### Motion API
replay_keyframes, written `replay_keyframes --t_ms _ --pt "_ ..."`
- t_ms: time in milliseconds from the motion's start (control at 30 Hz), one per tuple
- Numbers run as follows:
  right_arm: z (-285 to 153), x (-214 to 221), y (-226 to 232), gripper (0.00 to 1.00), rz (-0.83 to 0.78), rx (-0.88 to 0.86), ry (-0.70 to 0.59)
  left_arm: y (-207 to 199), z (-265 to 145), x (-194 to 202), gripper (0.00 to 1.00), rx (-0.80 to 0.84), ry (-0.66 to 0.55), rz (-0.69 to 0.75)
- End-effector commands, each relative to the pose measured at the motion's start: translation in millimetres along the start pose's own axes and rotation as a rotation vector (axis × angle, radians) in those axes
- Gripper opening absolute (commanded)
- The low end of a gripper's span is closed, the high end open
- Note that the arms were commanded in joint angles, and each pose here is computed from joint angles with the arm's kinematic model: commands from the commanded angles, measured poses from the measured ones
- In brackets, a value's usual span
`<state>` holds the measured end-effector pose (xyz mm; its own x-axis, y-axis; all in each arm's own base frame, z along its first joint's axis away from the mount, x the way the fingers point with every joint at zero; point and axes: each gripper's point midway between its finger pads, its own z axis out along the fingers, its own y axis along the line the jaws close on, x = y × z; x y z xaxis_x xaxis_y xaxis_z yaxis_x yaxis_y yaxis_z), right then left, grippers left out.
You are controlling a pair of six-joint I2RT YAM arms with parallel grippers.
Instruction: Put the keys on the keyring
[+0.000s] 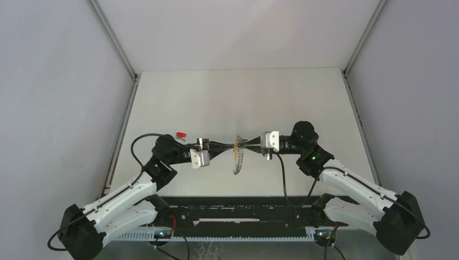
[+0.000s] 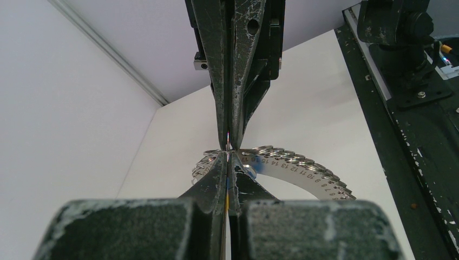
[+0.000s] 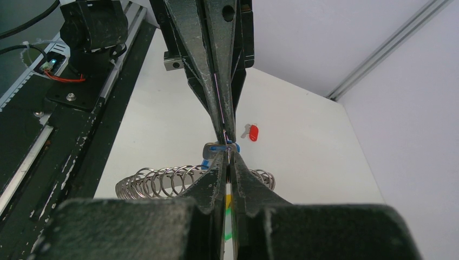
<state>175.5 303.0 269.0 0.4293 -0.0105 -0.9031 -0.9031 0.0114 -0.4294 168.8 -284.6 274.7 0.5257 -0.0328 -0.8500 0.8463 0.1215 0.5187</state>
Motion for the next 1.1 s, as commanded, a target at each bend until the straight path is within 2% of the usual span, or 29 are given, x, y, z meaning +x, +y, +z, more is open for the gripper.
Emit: replay_keyframes --t_ms 0,1067 --pt "0 -20 -4 0.0 -0.053 0.006 -0.051 3 1 -7 0.0 -0.003 -0.017 0.022" --pt "7 -22 5 0.0 -0.025 -0.07 -0.064 -7 6 -20 0.0 0.061 -0.083 0.019"
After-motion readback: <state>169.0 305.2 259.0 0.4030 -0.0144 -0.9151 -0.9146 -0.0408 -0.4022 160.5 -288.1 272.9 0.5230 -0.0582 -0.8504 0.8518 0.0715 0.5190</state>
